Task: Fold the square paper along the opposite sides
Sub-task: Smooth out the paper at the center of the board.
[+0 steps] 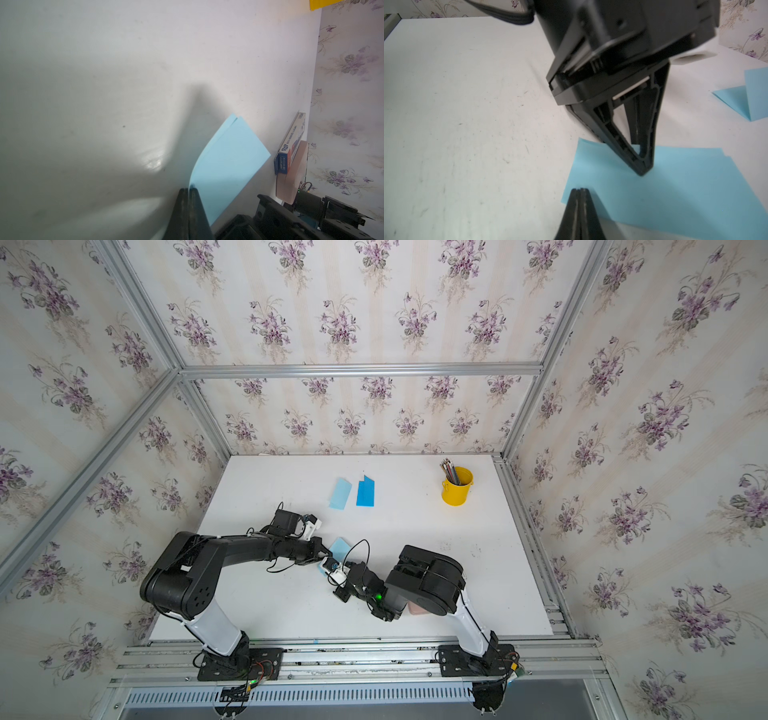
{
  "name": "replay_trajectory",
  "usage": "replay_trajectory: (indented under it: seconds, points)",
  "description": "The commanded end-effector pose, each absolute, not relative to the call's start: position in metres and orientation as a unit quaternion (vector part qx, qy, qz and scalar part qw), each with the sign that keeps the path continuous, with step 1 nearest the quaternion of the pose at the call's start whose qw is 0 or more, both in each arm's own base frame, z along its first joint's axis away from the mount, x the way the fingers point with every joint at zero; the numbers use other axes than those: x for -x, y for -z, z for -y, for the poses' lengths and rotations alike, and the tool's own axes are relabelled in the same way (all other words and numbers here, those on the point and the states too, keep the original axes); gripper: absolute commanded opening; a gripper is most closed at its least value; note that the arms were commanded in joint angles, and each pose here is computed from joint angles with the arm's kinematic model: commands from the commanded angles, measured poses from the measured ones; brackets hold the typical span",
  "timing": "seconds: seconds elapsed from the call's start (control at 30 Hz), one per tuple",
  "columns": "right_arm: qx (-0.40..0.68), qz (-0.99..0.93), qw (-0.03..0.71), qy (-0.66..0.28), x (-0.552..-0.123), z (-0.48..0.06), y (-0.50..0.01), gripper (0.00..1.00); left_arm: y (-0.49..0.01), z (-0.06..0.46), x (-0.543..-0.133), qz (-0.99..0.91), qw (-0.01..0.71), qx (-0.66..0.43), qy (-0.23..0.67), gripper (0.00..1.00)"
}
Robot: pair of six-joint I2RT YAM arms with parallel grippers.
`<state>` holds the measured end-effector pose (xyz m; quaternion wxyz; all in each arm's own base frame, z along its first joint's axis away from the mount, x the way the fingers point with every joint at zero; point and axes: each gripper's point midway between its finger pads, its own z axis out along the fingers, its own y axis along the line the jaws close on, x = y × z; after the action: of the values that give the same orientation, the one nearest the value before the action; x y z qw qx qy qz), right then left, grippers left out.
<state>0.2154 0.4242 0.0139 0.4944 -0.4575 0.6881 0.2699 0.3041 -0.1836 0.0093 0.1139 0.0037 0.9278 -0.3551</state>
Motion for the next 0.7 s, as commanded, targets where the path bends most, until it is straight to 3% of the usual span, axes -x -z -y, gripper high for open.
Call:
replay_trajectory:
  seconds: [0.0,0.27,0.4,0.67]
  points:
    - [0.495,-0.698,0.453,-0.250,-0.201,-0.419,0.012,0.00,0.029,0.141,-0.287,-0.970,0.083,0.034,0.228,0.00]
    - [0.482,-0.702,0.454,-0.261,-0.197,-0.418,0.005,0.00,0.029,0.140,-0.286,-0.970,0.083,0.035,0.227,0.00]
    - [0.458,-0.698,0.481,-0.266,-0.203,-0.417,-0.022,0.00,0.029,0.141,-0.286,-0.969,0.081,0.035,0.229,0.00]
    - [0.326,-0.737,0.549,-0.222,-0.254,-0.374,-0.079,0.00,0.028,0.143,-0.282,-0.966,0.079,0.064,0.239,0.00]
